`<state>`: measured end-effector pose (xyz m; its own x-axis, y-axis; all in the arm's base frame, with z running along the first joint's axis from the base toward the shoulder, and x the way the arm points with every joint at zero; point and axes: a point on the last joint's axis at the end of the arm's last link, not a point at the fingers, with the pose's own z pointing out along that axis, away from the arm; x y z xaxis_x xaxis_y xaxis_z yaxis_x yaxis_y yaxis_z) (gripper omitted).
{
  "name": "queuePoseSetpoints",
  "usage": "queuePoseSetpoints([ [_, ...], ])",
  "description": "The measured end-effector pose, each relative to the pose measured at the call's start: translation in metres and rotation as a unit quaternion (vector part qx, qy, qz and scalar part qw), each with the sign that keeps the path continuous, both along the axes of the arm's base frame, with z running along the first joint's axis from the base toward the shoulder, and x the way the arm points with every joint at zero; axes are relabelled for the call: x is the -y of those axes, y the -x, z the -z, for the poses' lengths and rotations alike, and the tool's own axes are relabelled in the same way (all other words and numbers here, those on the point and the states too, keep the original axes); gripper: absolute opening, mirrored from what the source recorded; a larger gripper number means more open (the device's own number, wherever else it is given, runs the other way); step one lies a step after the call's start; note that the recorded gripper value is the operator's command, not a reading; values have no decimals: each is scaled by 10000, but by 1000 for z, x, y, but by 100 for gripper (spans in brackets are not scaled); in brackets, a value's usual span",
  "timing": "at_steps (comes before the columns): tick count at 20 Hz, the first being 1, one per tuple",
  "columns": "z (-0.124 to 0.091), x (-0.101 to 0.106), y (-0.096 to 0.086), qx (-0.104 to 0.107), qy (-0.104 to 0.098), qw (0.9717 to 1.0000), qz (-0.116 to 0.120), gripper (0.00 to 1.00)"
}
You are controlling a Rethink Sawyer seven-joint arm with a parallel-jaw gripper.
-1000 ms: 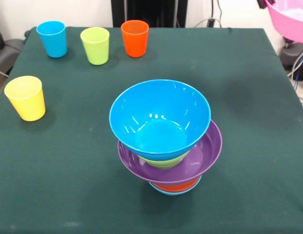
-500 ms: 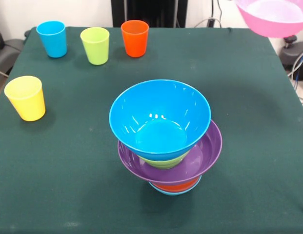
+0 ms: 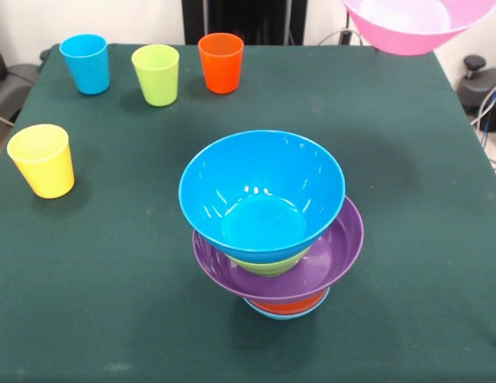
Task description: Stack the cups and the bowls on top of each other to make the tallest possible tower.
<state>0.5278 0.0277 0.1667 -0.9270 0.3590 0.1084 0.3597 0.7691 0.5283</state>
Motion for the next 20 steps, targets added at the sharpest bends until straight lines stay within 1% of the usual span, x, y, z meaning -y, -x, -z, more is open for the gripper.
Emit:
queuePoseSetpoints([
  [2,-2,4,-7,56,-6,9998,-177,0],
  [6,-9,7,-21,161,-39,9991,-399,0],
  [9,-19,9,-39,276,-84,9980,-556,0],
  [10,-20,10,-42,298,-93,9979,-569,0],
  [11,-23,11,-49,339,-115,9977,-580,0],
  [15,-30,19,-69,381,-171,9975,-566,0],
  [20,-35,29,-89,432,-222,9972,-568,0],
])
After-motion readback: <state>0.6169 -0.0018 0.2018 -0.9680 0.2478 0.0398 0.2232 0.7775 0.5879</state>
